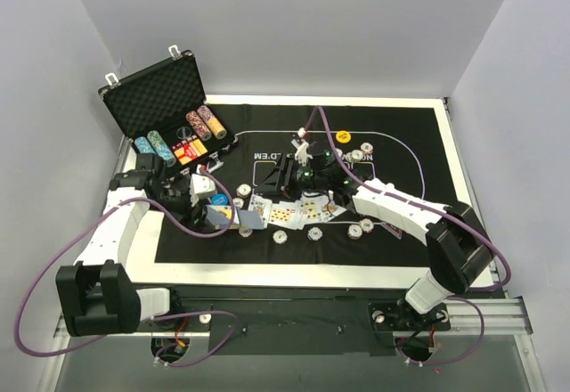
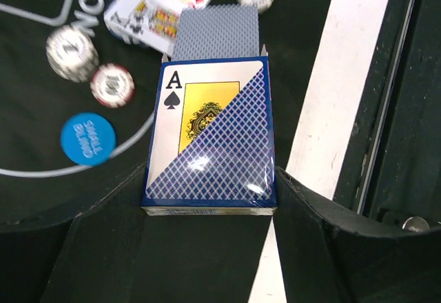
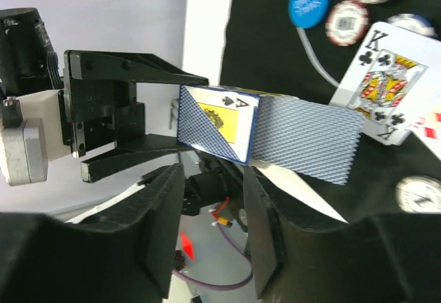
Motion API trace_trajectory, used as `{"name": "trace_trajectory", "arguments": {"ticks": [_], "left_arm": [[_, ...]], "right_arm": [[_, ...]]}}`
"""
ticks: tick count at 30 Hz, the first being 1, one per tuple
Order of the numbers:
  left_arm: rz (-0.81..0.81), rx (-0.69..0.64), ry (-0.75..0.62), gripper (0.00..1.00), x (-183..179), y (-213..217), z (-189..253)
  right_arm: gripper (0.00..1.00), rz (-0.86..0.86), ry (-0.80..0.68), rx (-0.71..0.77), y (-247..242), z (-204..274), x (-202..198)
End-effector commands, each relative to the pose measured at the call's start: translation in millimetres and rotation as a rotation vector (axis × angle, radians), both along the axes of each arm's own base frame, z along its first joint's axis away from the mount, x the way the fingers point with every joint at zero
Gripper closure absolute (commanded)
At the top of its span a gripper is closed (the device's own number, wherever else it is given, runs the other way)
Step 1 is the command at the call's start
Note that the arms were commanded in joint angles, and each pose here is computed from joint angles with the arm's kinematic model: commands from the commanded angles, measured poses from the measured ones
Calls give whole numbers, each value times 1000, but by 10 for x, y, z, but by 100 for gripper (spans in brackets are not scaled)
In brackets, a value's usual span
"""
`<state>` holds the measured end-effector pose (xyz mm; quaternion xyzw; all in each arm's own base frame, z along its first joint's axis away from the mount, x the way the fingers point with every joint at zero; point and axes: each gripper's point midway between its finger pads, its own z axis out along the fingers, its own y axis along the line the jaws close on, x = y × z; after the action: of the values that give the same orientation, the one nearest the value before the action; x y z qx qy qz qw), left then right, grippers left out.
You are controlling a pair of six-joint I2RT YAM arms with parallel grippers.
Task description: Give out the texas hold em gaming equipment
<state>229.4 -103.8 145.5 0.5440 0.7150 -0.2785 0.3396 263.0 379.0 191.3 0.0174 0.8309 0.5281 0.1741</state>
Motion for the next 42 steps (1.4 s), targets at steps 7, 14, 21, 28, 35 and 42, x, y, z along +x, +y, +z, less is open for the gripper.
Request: {"name": "trace_trajectory", "arguments": {"ticks": [7,14,21,28,35,42], "left_arm": [[86,-57,-9,100,164,218,-25],[80,-57,-11,100,125,214,-12],[85,-60,-18,100,106,222,6],[77,-89,-34,100,58,198,118],[57,-170,-60,100,40,110,361],[-64,-255,-176,100,-93,-18,712]], "right_arm": [[51,-70,-46,-239,-571,-315,72],[49,-79,-38,-245,-607,-352,73],[49,-77,-29,-260,-637,-399,36],[47,-75,-21,-357,-778,-569,23],[45,-45,-23,-375,-773,-638,20],[44,-63,-47,-408,-887,-575,66]]}}
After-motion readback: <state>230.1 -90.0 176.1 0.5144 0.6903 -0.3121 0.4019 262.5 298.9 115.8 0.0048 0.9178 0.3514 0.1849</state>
